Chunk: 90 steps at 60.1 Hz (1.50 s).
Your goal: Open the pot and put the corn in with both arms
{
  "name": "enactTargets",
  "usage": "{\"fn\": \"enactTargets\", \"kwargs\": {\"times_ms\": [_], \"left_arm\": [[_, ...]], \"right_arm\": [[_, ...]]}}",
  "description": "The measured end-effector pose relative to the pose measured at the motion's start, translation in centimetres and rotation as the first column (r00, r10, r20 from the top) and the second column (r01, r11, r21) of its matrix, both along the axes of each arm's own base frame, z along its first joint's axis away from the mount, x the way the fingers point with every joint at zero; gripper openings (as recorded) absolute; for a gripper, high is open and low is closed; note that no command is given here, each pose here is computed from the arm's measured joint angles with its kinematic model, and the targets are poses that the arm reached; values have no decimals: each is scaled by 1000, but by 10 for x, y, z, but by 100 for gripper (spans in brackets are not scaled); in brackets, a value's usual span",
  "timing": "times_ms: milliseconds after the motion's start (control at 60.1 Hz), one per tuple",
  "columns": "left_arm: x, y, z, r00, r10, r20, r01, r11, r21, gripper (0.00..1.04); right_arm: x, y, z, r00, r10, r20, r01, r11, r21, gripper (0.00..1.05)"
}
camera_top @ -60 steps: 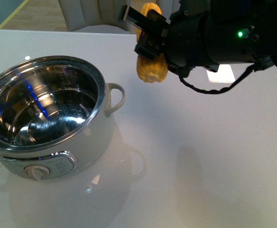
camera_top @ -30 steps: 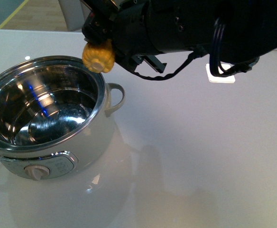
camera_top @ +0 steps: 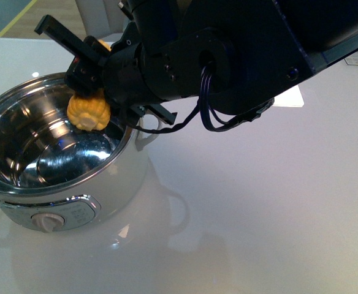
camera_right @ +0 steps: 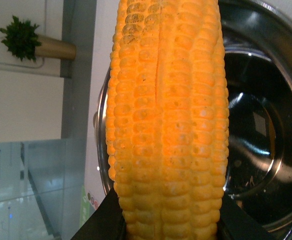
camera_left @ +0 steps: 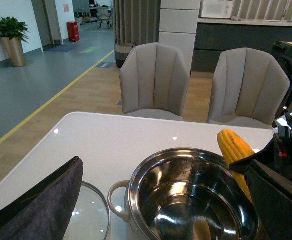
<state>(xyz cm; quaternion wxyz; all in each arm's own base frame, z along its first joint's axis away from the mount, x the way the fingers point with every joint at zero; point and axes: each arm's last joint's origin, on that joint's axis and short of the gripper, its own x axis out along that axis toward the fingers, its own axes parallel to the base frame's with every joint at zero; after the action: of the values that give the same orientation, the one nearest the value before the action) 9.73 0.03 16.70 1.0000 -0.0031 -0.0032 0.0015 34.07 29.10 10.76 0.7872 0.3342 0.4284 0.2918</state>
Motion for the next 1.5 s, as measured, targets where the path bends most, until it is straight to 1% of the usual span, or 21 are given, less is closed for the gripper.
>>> {"fn": "enactTargets", "kwargs": {"times_ms": [150,333,366,416,499,515,532,715,898,1014,1097,1131,1164,1214,1247,1397,1496], "left_arm": [[0,0,0,1000,0,0,0,1000,0,98],[0,0,0,1000,0,0,0,1000,0,98],[0,0,0,1000,0,0,0,1000,0,98],[0,0,0,1000,0,0,0,1000,0,98],[0,0,0,1000,0,0,0,1000,0,98],[0,0,0,1000,0,0,0,1000,0,98],[0,0,0,1000,0,0,0,1000,0,98],[0,0,0,1000,0,0,0,1000,0,98],[0,0,0,1000,0,0,0,1000,0,98],[0,0,0,1000,0,0,0,1000,0,98],[0,0,0,1000,0,0,0,1000,0,98],[0,0,0,1000,0,0,0,1000,0,98],[0,0,0,1000,0,0,0,1000,0,98],[0,0,0,1000,0,0,0,1000,0,98],[0,0,0,1000,0,0,0,1000,0,98],[0,0,0,1000,0,0,0,1000,0,98],[0,0,0,1000,0,0,0,1000,0,98]], "right_arm": [[-5,4,-5,999,41,-16,-42,999,-22,24],[-6,4,-7,999,47,-19,-48,998,-30,24],[-6,4,-7,999,48,-17,-49,998,-31,29],[-6,4,-7,999,48,-19,-49,998,-31,42],[-6,4,-7,999,48,-18,-48,998,-31,62],[-6,4,-7,999,48,-18,-48,998,-31,64],[-6,4,-7,999,48,-18,-48,998,-32,69],[-4,2,-8,999,38,-21,-39,998,-43,97],[-1,-13,-7,1000,-5,-11,4,999,-50,96],[3,-37,-1,998,-68,10,68,997,-32,96],[7,-61,6,990,-137,31,138,990,-16,96],[9,-79,12,982,-186,43,187,982,-18,96],[10,-97,18,969,-240,60,243,969,-44,96],[9,-112,23,956,-280,85,286,955,-81,96],[6,-128,28,944,-308,116,321,941,-110,96],[-11,-174,44,901,-363,237,411,890,-197,96],[-31,-210,56,854,-404,329,494,828,-265,96]]}}
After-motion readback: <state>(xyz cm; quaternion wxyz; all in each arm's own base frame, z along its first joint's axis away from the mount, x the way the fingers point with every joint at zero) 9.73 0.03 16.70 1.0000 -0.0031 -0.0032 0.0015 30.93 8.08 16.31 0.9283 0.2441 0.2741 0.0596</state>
